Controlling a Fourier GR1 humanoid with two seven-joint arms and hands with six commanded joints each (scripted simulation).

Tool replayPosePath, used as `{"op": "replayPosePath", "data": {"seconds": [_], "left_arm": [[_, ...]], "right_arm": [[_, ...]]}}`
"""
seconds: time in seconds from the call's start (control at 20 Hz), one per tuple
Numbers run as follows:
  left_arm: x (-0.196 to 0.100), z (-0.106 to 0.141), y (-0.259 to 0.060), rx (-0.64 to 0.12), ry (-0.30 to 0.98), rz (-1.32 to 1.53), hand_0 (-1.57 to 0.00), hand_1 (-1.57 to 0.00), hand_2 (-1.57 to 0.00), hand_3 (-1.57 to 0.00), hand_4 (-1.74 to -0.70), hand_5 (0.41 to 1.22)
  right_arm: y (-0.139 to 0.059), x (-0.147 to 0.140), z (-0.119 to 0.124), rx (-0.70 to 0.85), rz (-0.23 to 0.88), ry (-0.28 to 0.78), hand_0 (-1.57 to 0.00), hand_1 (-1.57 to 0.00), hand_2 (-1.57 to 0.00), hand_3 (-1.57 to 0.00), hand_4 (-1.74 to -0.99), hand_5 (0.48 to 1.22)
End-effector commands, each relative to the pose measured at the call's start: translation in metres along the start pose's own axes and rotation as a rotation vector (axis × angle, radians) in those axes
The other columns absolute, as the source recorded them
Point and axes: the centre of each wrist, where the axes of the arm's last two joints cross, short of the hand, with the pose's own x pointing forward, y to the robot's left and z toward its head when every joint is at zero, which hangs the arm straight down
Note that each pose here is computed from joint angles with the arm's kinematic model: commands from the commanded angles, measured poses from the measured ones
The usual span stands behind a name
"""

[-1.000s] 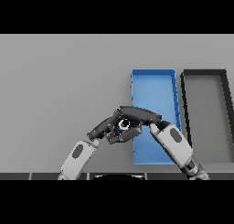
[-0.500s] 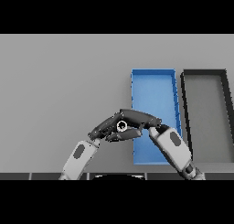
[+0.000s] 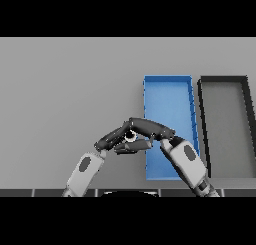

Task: Pick up the blue pipe and place it into the blue bin.

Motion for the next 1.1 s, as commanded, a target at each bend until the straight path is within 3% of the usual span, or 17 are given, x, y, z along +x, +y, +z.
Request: {"op": "replayPosePath", "data": {"seconds": [0.0, 0.2, 0.4, 0.7, 0.8, 1.05], "left_arm": [[-0.001, 0.000, -0.002, -0.003, 0.027, 0.004, -0.25, -0.23, -0.22, -0.18, -1.06, 0.912], [-0.005, 0.002, -0.001, 0.019, 0.048, 0.002, -0.10, -0.09, -0.09, -0.07, -0.98, 0.682], [-0.005, 0.005, 0.000, 0.042, 0.100, 0.032, -0.04, -0.04, -0.04, -0.03, -0.97, 0.557], [-0.007, 0.000, -0.002, 0.044, 0.154, 0.034, -0.01, -0.01, -0.01, -0.01, -0.97, 0.493], [-0.006, 0.000, -0.001, 0.053, 0.140, 0.034, -0.01, -0.01, -0.01, 0.00, -0.97, 0.485], [-0.007, 0.010, -0.003, 0.043, 0.142, 0.027, 0.00, 0.00, 0.00, 0.00, -0.95, 0.473]], "right_arm": [[0.003, -0.001, -0.001, 0.005, -0.008, -0.028, -1.57, -1.57, -1.57, -1.57, -1.499, 1.217], [0.001, -0.001, -0.001, -0.009, 0.007, -0.023, -1.57, -1.57, -1.57, -1.57, -1.499, 1.219], [0.003, -0.001, -0.004, -0.021, -0.008, -0.056, -1.57, -1.57, -1.57, -1.57, -1.498, 1.220], [-0.021, 0.029, 0.000, -0.037, -0.107, -0.101, -1.57, -1.57, -1.57, -1.57, -1.494, 1.221], [-0.038, 0.050, -0.004, -0.067, -0.148, -0.106, -1.57, -1.57, -1.57, -1.57, -1.494, 1.221], [-0.078, 0.095, -0.007, -0.164, -0.189, -0.239, -1.57, -1.57, -1.57, -1.57, -1.497, 1.221]]}}
